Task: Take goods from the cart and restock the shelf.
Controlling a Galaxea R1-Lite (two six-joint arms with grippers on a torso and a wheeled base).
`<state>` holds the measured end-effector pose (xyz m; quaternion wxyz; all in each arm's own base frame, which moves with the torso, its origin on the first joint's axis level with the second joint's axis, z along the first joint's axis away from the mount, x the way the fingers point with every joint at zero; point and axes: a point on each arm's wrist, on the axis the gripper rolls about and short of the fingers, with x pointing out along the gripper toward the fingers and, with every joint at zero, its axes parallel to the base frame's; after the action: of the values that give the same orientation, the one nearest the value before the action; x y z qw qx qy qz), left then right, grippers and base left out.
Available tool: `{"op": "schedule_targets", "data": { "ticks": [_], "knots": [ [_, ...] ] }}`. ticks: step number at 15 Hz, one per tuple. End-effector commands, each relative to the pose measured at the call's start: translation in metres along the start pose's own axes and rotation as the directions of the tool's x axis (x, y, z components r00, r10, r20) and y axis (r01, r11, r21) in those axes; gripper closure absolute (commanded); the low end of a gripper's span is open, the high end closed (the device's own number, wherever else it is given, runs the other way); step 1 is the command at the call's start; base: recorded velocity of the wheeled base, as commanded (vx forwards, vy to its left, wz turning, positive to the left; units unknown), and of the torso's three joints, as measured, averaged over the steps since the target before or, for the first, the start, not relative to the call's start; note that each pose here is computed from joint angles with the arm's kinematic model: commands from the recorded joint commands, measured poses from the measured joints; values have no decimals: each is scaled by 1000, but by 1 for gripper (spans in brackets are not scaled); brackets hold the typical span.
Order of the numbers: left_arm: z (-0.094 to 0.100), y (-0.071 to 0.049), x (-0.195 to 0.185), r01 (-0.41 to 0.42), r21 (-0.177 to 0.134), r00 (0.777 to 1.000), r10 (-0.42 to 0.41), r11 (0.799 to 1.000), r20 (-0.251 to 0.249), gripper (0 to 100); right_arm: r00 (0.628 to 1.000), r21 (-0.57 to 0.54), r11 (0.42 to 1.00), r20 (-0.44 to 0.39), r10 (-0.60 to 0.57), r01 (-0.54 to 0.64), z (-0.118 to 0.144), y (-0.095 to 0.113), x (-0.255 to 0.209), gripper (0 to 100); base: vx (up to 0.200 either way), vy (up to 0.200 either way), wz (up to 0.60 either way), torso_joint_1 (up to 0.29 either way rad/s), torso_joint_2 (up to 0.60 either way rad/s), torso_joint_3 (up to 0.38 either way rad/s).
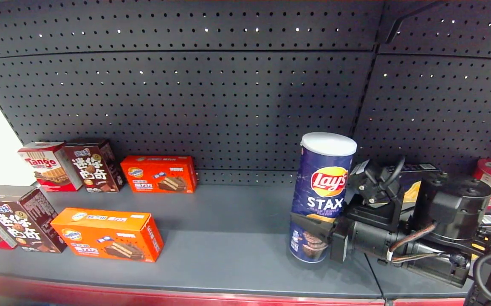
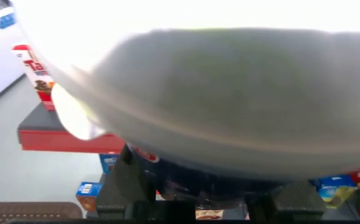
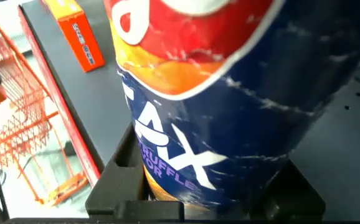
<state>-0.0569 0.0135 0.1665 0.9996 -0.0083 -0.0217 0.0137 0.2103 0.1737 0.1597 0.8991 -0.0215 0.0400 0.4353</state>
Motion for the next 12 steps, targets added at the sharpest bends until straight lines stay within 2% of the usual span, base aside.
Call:
{"op": "schedule_targets", "data": {
  "ticks": [1,8,12],
  "knots": [
    [2,0,-1,-8,2,1000,8,1000,7,100,999,9,1000,-34,-2,3,-15,4,4,100,0,0,0,0,0,0],
    [2,1,0,-20,2,1000,20,1000,2,100,997,18,999,-71,-27,28,-49,24,19,100,0,0,0,0,0,0],
    [2,1,-1,-31,1,999,31,1000,8,100,998,12,1000,-56,-26,26,-57,24,30,100,0,0,0,0,0,0]
  ]
}}
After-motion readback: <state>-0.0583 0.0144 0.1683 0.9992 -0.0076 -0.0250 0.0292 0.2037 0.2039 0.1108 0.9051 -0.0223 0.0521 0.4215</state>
